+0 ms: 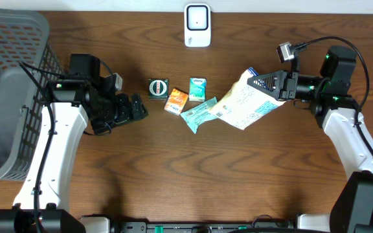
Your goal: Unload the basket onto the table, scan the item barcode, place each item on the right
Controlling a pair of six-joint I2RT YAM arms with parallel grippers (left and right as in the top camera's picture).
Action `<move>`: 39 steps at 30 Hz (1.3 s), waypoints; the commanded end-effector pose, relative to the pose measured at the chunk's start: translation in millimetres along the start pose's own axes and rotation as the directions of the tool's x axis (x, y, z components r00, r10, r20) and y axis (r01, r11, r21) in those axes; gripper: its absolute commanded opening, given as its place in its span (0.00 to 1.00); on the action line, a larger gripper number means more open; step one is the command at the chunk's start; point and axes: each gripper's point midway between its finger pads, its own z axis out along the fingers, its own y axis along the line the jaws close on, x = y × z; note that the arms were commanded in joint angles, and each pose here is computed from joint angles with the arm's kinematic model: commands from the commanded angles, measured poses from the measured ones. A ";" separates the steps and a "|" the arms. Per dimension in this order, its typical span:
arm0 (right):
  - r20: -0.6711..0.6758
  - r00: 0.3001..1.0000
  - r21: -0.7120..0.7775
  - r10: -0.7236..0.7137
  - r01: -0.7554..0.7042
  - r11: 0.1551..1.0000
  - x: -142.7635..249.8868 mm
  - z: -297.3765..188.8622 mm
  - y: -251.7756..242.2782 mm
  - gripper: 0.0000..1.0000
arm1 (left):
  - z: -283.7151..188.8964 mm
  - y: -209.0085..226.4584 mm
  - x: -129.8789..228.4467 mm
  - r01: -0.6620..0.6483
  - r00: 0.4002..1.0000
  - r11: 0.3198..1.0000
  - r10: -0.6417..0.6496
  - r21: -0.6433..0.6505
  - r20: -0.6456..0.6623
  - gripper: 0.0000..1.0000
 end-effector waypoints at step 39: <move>0.422 0.905 0.712 -0.051 -0.296 0.637 -65.2 -111.0 -106.8 0.87 | 2.5 -0.3 1.4 -0.011 1.000 1.000 0.011 0.003 -0.012 0.98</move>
